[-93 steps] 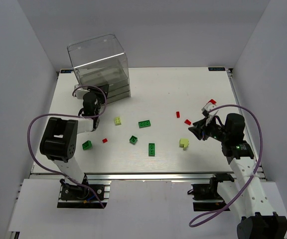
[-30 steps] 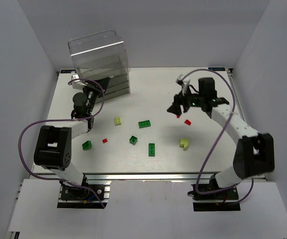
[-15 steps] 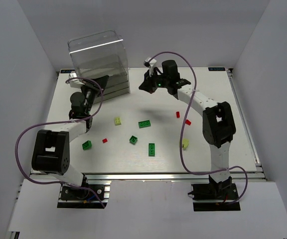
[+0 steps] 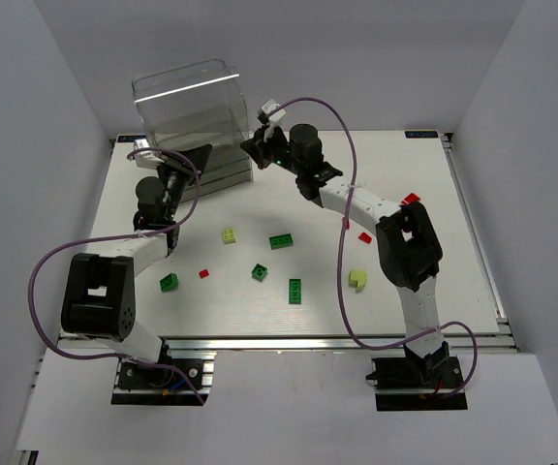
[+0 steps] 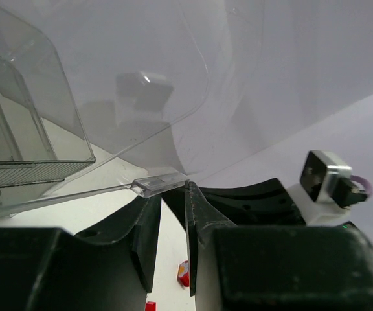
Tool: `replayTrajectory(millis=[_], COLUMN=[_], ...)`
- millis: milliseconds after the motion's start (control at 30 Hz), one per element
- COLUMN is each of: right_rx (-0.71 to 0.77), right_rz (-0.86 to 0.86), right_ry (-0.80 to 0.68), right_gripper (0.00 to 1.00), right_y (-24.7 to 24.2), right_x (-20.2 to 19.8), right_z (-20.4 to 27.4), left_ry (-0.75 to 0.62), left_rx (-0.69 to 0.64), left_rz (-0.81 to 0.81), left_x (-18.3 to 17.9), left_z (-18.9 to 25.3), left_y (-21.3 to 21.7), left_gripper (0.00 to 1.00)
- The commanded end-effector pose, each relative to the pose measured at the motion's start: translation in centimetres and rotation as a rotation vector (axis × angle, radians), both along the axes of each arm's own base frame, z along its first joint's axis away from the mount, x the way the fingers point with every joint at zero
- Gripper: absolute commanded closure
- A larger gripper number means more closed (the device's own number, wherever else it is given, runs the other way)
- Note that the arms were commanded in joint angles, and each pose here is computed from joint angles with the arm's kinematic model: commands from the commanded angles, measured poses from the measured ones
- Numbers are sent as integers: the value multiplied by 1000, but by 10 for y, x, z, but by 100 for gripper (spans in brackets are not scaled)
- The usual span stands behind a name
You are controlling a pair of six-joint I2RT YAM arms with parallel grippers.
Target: Sort the legos into containers by color
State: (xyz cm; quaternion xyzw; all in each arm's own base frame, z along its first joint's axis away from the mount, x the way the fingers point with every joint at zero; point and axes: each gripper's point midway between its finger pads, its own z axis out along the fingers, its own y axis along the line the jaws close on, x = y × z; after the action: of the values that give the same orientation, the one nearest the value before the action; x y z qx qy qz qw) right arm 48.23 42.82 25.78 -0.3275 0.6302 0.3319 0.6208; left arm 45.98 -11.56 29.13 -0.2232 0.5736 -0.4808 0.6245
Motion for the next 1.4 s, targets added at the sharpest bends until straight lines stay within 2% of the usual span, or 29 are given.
replayTrajectory(millis=[0, 333, 533, 567, 733, 900, 933, 967, 1100, 1133, 1167, 1233, 1333, 1367], right_rx=[107, 137, 153, 156, 174, 193, 195, 197, 204, 206, 205, 207, 208, 208], right_rz=[-50, -151, -185, -196, -219, -238, -234, -235, -229, -229, -229, -228, -226, -229], right_ry=[-139, -226, -252, -255, -278, -286, -288, -286, -285, -285, -286, -287, -284, -286], right_gripper=[100, 100, 100, 100, 100, 100, 100, 100, 100, 100, 100, 100, 100, 100], right_y=[9, 6, 2, -1, -4, -8, -7, -7, -8, -7, -7, -7, -7, -8], right_x=[7, 24, 28, 30, 33, 36, 34, 34, 32, 32, 32, 31, 29, 30], right_z=[50, 70, 80, 83, 93, 102, 105, 106, 111, 111, 112, 114, 115, 116], left_ry=[-104, -94, -77, -74, -53, -32, -52, -16, 38, 38, 71, 101, 161, 168], left_rx=[-5, 0, 3, 9, 34, 96, 136, 166, 240, 274, 294, 331, 347, 347], left_rz=[31, 25, 25, 27, 38, 32, 34, 51, 89, 107, 119, 166, 245, 254], left_x=[-1, 0, -5, -6, -17, -32, -39, -41, -57, -59, -61, -57, -42, -38], left_z=[42, 41, 35, 33, 23, 10, 14, 5, -18, -21, -28, -33, -43, -44], left_y=[9, 8, 8, 8, 11, 8, 4, 7, 17, 20, 23, 32, 46, 47], left_gripper=[68, 66, 59, 54, 47, 40, 40, 40, 51, 62, 67, 75, 80, 84])
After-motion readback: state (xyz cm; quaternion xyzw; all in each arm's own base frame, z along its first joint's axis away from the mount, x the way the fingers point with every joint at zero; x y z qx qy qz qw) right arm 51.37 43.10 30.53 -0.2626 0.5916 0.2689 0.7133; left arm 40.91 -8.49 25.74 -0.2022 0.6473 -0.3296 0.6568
